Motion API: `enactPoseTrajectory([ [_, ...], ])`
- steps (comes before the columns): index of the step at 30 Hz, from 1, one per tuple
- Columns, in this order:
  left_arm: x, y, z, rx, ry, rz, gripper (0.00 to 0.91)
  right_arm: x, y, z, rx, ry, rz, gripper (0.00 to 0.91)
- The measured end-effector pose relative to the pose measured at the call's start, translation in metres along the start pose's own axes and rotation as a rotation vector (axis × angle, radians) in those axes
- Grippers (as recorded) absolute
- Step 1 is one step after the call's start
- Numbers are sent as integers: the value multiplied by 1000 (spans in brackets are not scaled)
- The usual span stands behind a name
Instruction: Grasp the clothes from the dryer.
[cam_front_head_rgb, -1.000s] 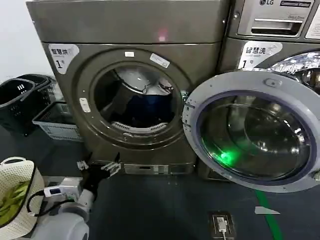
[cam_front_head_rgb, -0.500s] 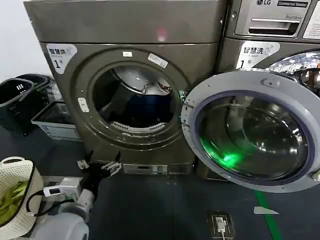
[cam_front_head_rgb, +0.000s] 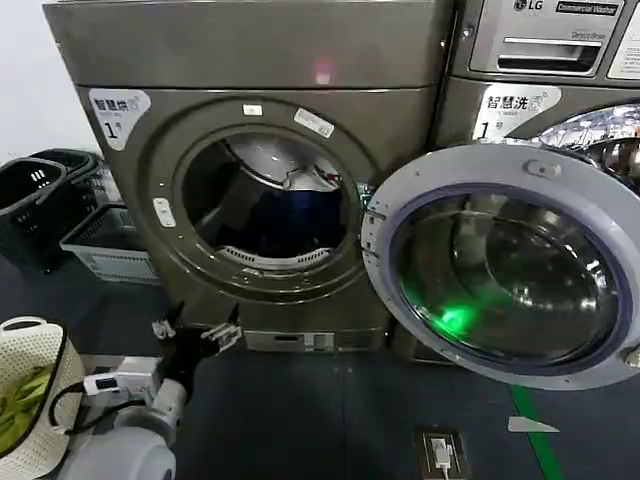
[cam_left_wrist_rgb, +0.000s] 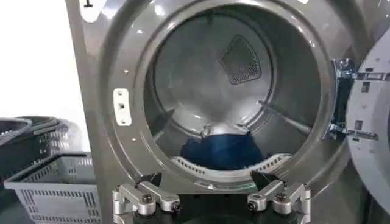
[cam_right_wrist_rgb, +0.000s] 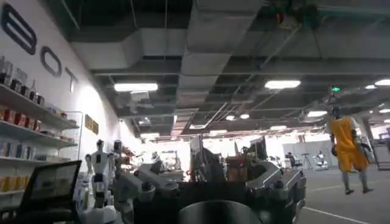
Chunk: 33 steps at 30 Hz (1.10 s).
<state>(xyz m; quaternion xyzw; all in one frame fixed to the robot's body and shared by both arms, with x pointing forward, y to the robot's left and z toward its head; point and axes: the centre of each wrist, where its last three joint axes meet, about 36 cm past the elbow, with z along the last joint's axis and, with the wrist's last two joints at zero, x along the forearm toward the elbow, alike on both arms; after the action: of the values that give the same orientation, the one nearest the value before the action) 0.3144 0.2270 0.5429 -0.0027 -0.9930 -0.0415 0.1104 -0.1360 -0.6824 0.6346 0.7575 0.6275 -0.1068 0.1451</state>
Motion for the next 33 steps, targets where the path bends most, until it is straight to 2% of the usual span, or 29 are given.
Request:
enactPoseTrajectory([
  [33, -17, -6, 8, -8, 24, 1, 907, 2, 8, 5, 9, 1, -13, 907],
])
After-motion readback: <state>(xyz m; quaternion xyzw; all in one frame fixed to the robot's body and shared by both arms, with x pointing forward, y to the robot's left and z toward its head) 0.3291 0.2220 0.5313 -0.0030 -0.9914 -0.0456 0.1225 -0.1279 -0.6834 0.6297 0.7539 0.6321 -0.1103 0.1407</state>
